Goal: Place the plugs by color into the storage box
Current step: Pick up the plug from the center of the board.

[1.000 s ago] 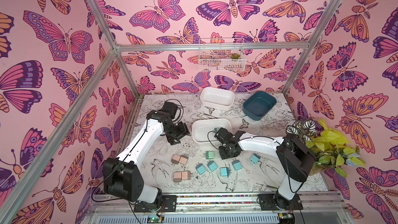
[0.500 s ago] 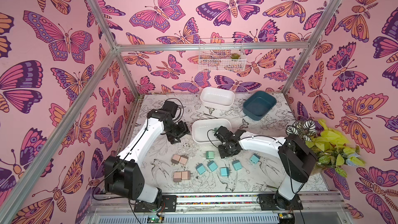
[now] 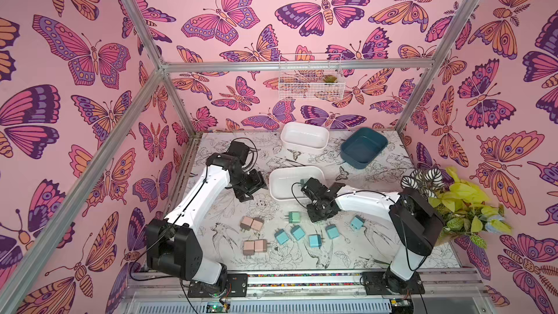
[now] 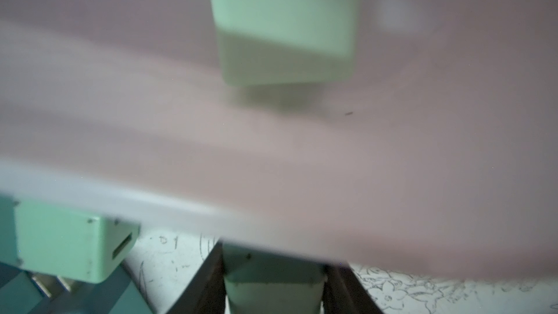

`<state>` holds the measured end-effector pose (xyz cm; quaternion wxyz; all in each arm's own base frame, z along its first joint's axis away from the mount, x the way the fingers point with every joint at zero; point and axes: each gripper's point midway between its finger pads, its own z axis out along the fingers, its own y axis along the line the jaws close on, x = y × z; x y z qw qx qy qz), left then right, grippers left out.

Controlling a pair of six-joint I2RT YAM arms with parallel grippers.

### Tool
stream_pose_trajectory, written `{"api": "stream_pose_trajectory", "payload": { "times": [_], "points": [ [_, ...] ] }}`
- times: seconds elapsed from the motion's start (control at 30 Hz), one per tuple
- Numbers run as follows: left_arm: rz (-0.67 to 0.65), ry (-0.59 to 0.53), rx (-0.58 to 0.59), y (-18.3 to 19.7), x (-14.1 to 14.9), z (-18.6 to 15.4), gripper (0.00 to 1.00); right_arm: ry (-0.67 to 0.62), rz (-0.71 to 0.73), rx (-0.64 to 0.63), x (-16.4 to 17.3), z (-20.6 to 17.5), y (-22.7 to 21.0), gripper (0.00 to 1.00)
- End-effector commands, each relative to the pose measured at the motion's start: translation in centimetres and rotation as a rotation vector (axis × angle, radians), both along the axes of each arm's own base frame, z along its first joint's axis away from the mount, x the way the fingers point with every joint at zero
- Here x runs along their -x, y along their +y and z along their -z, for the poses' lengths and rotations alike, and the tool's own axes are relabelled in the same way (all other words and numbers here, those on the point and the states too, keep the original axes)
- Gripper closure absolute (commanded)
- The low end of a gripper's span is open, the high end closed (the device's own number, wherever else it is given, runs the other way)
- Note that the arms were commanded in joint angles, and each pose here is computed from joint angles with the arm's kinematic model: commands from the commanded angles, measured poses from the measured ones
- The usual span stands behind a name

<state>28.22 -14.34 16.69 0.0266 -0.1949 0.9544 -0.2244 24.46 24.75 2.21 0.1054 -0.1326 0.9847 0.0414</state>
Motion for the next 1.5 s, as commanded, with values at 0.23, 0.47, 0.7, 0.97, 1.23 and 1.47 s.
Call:
{"api": "stream_pose_trajectory", "payload": {
  "times": [0.23,0.47,0.7,0.97,1.23,1.47],
  "points": [
    [0.008,0.015,0.006,-0.6,0.0,0.1,0.29,0.031,0.019,0.021,1.4,-0.4,-1.4,0.59],
    [0.010,0.015,0.007,-0.8,-0.2,0.2,0.29,0.014,0.024,0.017,2.0,-2.0,-2.2,0.60],
    [0.019,0.014,0.013,-1.1,-0.3,0.3,0.29,-0.017,0.019,0.002,1.8,-5.1,-2.0,0.60],
    [0.020,0.013,0.013,-1.1,-0.4,0.4,0.29,-0.118,-0.018,-0.025,-0.2,-11.3,-0.4,0.59],
    [-0.003,-0.014,-0.002,-0.4,0.1,0.0,0.30,-0.173,-0.102,-0.031,-4.7,-13.9,4.2,0.58],
    [-0.024,-0.032,0.000,0.5,0.9,-0.5,0.30,-0.187,-0.138,-0.030,-9.3,-11.8,7.6,0.58]
  ]
}}
